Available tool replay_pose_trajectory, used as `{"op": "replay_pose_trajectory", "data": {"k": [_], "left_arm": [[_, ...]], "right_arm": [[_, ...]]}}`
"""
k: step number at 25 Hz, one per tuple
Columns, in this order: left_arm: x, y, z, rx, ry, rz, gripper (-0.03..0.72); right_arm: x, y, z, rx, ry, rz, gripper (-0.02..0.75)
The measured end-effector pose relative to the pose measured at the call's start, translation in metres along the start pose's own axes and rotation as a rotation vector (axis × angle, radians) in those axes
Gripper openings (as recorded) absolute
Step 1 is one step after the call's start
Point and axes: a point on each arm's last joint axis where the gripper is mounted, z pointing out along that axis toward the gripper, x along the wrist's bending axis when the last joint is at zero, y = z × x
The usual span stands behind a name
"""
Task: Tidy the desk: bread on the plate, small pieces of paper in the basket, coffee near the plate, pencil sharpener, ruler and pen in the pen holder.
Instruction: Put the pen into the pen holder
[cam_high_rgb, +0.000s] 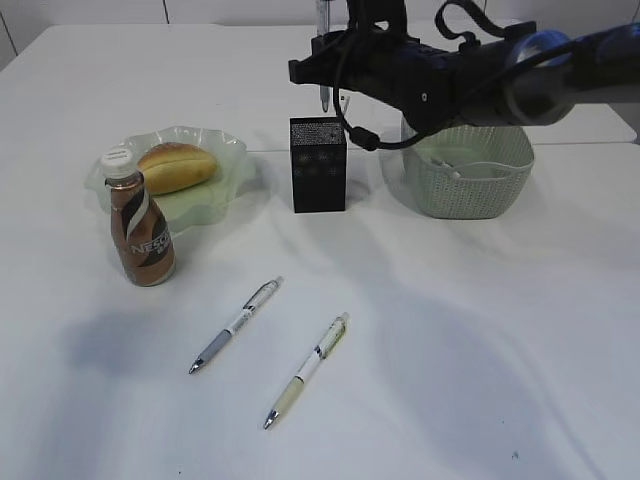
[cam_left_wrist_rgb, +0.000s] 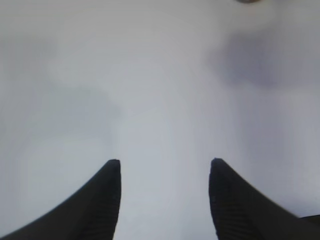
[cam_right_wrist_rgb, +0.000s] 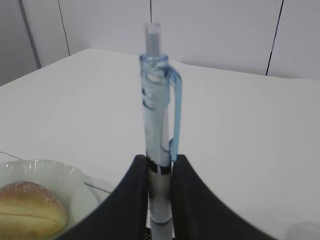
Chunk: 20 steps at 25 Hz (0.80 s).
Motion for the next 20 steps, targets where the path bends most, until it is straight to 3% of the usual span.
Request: {"op": "replay_pose_trajectory", "data": {"k": [20], "left_arm": [[0.0,0.0,0.0,-0.001,0.0,0.0,0.394]], "right_arm": [[0.001,-0.043,0.018,0.027,-0.001,-0.004,0.113]]}}
